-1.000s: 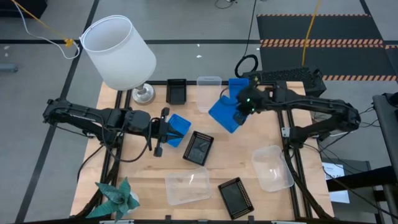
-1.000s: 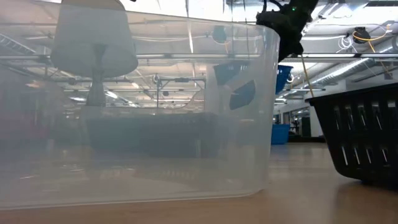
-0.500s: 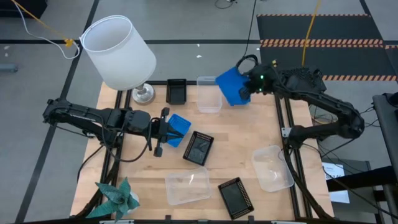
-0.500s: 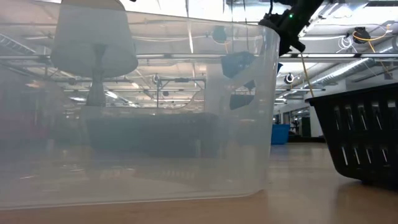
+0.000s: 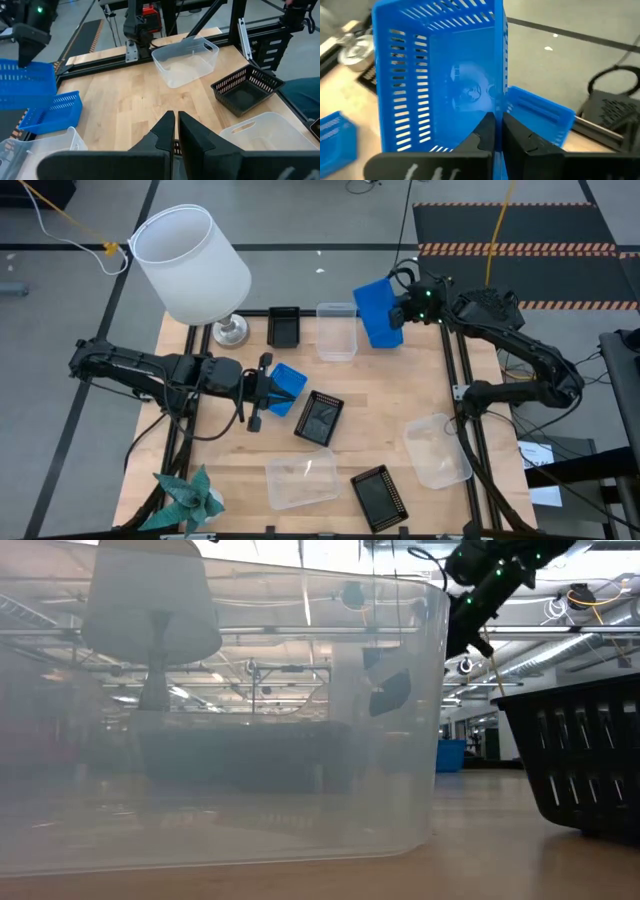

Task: Stack baskets by color
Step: Stack the bottom right blue bin on the top right blue bin

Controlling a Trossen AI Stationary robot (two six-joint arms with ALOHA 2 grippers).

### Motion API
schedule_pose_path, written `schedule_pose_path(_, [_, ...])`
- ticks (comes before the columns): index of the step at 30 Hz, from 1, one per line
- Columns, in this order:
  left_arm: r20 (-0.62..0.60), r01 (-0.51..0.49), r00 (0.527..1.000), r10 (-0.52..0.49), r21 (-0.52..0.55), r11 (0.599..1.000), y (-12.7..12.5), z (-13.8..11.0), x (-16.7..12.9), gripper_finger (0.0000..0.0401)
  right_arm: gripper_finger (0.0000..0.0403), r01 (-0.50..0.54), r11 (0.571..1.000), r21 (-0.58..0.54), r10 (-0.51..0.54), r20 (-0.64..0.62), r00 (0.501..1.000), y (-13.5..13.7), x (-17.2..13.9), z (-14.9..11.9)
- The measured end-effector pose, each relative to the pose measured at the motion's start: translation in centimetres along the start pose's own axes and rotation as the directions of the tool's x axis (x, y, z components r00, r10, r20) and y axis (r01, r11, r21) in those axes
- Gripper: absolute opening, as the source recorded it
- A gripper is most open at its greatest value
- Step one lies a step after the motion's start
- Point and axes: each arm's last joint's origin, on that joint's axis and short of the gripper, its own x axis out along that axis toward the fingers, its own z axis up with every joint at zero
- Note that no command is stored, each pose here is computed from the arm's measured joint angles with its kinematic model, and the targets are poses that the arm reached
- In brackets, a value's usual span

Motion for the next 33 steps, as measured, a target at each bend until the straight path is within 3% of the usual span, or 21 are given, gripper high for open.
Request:
schedule_pose_path(5, [0.0,0.0,1.0,0.0,0.0,1.0,0.0,0.0,0.0,0.0026,0.0007,0.053,0.998,0.045,-0.053,-0.013,0.999,-2.0,0.8,-0.9])
schedule_pose_path(11, [0.0,0.0,1.0,0.0,-0.002,1.0,0.0,0.0,0.0,0.0026,0.0007,-0.017,0.993,0.113,0.019,-0.016,1.0,-3.7,1.6,-2.0])
schedule_pose_path(16, [0.001,0.0,1.0,0.0,-0.006,1.0,0.0,0.0,0.0,0.0026,0.0007,0.013,0.989,0.145,-0.007,-0.043,0.999,-4.8,2.2,-3.4])
schedule_pose_path(21, [0.001,0.0,1.0,0.0,-0.007,1.0,0.0,0.0,0.0,0.0026,0.0007,-0.029,0.983,0.18,0.036,-0.038,0.999,-5.1,2.7,-4.3])
schedule_pose_path(33, [0.001,0.0,1.0,0.0,-0.009,1.0,0.0,0.0,0.0,0.0026,0.0007,-0.011,0.976,0.218,0.025,-0.059,0.998,-5.3,3.0,-4.6])
